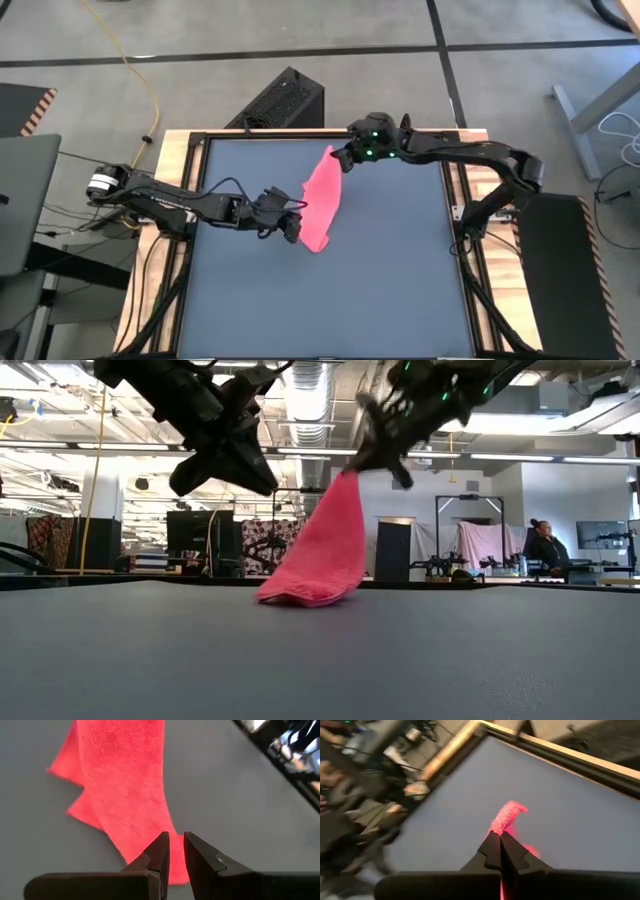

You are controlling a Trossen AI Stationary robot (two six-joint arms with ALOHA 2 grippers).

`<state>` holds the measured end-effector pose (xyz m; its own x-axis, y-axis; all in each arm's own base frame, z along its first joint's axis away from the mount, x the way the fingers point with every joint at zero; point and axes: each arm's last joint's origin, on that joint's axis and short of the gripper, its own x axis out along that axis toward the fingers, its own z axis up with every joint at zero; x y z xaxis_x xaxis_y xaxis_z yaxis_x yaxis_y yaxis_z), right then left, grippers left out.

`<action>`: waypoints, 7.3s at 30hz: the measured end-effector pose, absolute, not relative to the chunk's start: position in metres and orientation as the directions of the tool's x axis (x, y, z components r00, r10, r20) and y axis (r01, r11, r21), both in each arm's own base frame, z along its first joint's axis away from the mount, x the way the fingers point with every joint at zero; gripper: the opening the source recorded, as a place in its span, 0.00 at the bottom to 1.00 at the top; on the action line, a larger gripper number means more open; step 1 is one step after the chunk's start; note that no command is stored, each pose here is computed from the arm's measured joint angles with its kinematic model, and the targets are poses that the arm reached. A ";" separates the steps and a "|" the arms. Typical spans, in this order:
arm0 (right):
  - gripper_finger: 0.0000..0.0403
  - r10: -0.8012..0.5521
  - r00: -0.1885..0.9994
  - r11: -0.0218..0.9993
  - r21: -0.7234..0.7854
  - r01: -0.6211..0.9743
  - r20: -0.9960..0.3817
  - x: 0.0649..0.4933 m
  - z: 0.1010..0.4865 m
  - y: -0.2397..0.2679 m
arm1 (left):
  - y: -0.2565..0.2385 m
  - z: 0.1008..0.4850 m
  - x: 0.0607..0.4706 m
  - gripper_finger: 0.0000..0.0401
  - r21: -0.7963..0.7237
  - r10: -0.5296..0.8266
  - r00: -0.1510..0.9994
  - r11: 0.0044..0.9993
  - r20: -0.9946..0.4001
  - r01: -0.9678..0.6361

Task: Roll towel
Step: Fold the pink towel

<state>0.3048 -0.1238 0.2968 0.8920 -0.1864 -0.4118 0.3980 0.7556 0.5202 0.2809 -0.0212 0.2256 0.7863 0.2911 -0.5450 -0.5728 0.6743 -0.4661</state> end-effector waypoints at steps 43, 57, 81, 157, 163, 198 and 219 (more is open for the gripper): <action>0.03 -0.033 0.999 0.895 0.447 0.011 0.040 0.277 0.384 -0.050 | -0.001 0.247 0.295 0.11 -0.509 0.238 0.908 0.766 -0.344 -0.393; 0.04 -0.036 0.999 0.894 0.447 0.015 0.038 0.277 0.384 -0.050 | -0.001 0.247 0.295 0.11 -0.510 0.235 0.909 0.766 -0.344 -0.392; 0.04 -0.049 0.999 0.832 0.554 0.041 -0.001 0.268 0.380 -0.086 | -0.009 0.247 0.295 0.11 -0.516 0.194 0.918 0.778 -0.346 -0.359; 0.63 0.026 0.965 0.837 0.534 0.121 -0.259 0.292 0.337 -0.080 | -0.011 0.269 0.301 0.11 -0.533 0.096 0.987 0.832 -0.129 -0.151; 0.66 -0.116 0.922 0.854 0.437 0.282 -0.368 0.293 0.327 -0.070 | -0.011 0.267 0.300 0.11 -0.530 0.096 0.985 0.833 -0.144 -0.159; 0.66 -0.134 0.844 0.486 0.708 0.513 -0.519 0.312 0.200 -0.083 | -0.006 0.232 0.287 0.11 -0.554 0.252 0.831 0.645 -0.496 -0.526; 0.66 -0.006 0.682 0.517 0.581 0.629 -0.732 0.384 0.187 -0.124 | -0.023 0.227 0.283 0.11 -0.527 0.208 0.814 0.671 -0.543 -0.522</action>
